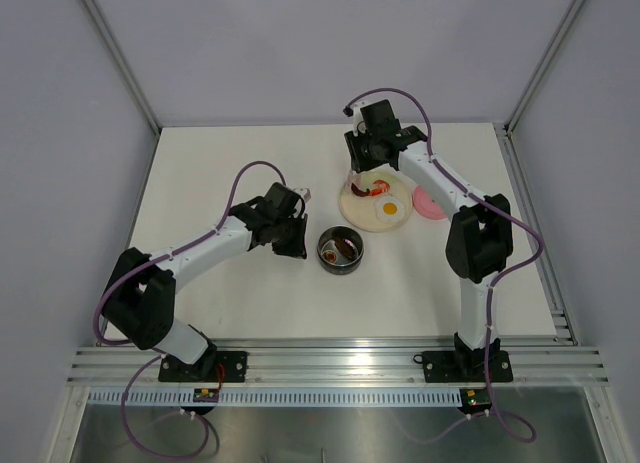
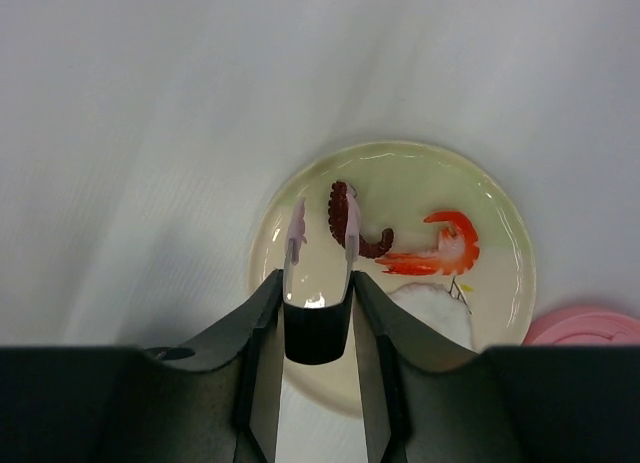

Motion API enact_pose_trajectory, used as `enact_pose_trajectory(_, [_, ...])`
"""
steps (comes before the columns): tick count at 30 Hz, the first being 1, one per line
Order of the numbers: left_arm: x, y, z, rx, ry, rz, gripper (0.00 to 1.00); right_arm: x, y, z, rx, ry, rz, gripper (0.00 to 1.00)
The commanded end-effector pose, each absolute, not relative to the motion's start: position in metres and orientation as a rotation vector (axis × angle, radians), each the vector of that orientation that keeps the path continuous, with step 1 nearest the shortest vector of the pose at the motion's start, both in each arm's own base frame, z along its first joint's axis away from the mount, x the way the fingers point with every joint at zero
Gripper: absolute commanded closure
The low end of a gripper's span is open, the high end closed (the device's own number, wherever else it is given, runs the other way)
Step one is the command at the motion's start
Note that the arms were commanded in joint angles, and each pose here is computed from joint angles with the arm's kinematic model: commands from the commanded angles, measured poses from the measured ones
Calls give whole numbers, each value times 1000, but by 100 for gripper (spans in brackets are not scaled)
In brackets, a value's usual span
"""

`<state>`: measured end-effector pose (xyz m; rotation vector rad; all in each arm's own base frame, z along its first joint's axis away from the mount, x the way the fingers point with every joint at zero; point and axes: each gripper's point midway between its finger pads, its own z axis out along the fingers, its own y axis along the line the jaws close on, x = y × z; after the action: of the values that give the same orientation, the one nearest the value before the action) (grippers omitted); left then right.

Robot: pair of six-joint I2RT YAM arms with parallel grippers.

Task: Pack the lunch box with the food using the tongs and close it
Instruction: Pick up the fake food from the plate.

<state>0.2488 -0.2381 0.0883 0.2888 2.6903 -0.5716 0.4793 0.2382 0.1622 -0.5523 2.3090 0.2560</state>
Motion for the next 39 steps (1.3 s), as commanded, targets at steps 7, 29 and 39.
enact_pose_trajectory(7, [261,-241,102,312,2630,-561,100,491,223,137,-568,2346,130,61])
enact_pose_trajectory(29, [265,-248,100,322,2636,-587,100,496,226,178,-523,2209,164,69])
enact_pose_trajectory(39, [265,-245,98,321,2642,-566,100,497,226,176,-497,2210,164,62])
